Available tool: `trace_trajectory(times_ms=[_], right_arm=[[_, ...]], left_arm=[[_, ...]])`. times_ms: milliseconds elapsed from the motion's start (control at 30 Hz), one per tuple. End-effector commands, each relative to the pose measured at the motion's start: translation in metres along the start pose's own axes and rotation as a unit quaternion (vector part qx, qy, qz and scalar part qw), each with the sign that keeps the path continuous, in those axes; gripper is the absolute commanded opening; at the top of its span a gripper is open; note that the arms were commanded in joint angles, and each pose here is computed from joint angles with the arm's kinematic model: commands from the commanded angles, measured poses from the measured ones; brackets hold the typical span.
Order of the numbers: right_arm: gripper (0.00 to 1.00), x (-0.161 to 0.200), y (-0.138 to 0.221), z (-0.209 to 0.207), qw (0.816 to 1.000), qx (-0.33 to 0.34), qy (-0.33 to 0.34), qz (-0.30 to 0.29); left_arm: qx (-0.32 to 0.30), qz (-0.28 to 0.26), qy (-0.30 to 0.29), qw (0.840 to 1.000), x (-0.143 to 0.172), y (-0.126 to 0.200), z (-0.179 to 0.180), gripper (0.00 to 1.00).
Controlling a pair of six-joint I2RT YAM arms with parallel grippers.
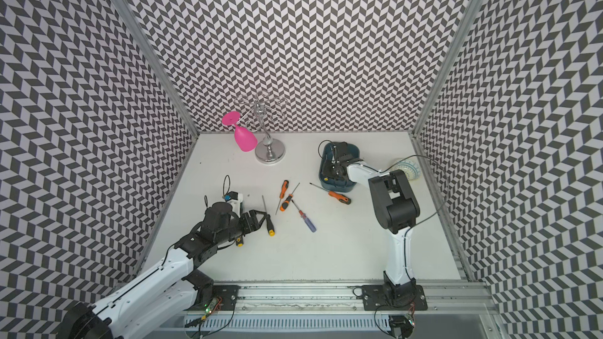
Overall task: Put the screwdriver on the desktop into the storage box
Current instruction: Place the screwdriver in the storage box.
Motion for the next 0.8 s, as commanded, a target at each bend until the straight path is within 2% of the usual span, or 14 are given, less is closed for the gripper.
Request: trace_trajectory(times_ms=[0, 200, 467, 767], right_arm=[[0.32, -0.011, -0.001, 0.012, 0.999, -0.028, -0.001, -0.018], [0.4, -0.014, 0.007, 0.017, 0.999, -0.034, 0.007, -0.022], [0.4, -0.02, 0.032, 0.026, 0.998, -0.038, 0.026, -0.041], [0.41, -0.022, 0.075, 0.031, 0.995, -0.031, 0.053, -0.074]], left_arm=[[0.002, -0.001, -0.001, 1.0, -0.001, 0.002, -0.002, 0.75], [0.002, -0.002, -0.001, 1.0, -0.001, 0.001, -0.002, 0.75], [0.004, -0.003, -0.004, 1.0, -0.002, 0.001, -0.003, 0.75], [0.005, -0.003, -0.013, 1.0, -0.009, -0.001, -0.008, 0.75]])
Point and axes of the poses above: each gripper's point midway between its finger pads, its own y axis back along the fingers, its own z axis along the line the jaws close on, x = y × z, the point moved 4 cm from there along y, back along the fingers, and after that the axes turned 6 degrees about -y, right-handed, at the moved point
